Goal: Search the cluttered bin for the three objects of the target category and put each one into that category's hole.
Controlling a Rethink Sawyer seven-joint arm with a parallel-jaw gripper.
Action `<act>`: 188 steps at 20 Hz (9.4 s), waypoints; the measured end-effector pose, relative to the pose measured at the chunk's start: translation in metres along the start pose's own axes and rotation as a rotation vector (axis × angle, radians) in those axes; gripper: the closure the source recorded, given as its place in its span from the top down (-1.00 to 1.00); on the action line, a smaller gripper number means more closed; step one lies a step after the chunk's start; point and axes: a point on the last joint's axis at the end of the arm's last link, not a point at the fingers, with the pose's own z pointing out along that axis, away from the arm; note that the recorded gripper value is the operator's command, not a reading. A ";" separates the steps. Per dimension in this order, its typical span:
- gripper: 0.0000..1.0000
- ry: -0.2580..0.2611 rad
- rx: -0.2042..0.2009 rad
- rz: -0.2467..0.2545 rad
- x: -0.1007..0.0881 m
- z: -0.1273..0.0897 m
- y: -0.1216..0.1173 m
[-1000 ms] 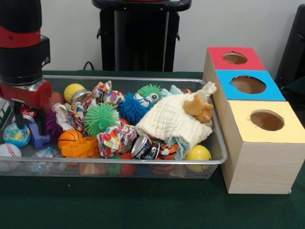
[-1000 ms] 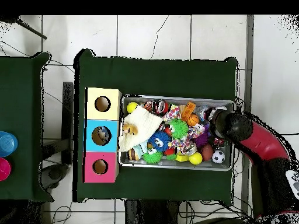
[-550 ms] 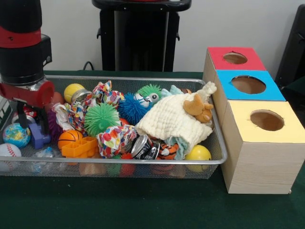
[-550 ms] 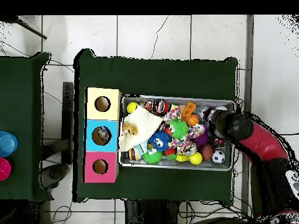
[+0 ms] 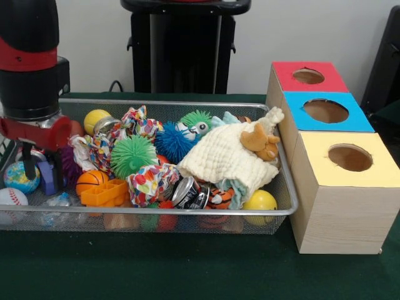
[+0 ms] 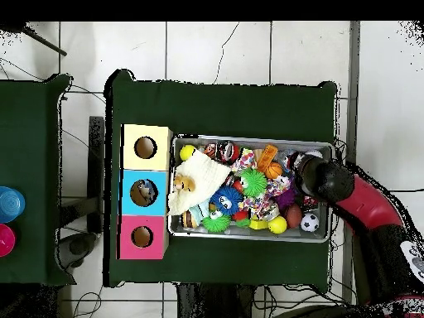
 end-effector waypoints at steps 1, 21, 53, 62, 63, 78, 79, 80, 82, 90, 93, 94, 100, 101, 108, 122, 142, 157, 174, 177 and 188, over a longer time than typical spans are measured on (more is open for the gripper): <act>1.00 -0.021 0.001 0.001 0.000 0.005 -0.001; 1.00 -0.042 -0.057 0.006 0.031 0.053 0.014; 1.00 -0.094 -0.006 -0.103 0.034 0.059 0.020; 1.00 -0.111 0.013 -0.145 0.030 0.060 0.020; 1.00 -0.112 0.013 -0.148 0.030 0.060 0.020; 1.00 -0.115 0.021 -0.168 0.030 0.059 0.021; 1.00 -0.116 0.023 -0.171 0.030 0.059 0.021; 1.00 -0.116 0.027 -0.175 0.030 0.059 0.022; 1.00 -0.115 0.033 -0.181 0.030 0.059 0.023; 1.00 -0.116 0.054 -0.205 0.031 0.056 0.027; 1.00 -0.115 0.058 -0.210 0.031 0.056 0.027; 1.00 -0.115 0.060 -0.211 0.032 0.055 0.028; -1.00 -0.115 0.062 -0.214 0.032 0.055 0.028; -1.00 -0.115 0.062 -0.214 0.032 0.055 0.028; -1.00 -0.124 0.069 -0.218 0.028 0.050 0.022; -1.00 -0.129 0.077 -0.250 0.029 0.047 0.027; -1.00 -0.141 0.107 -0.264 0.004 0.003 0.027; -1.00 -0.173 0.129 -0.264 -0.021 -0.040 0.023; -1.00 -0.048 0.114 -0.220 -0.015 -0.064 0.026; -1.00 -0.031 0.107 -0.212 -0.012 -0.064 0.027; 1.00 -0.008 0.093 -0.193 -0.001 -0.060 0.025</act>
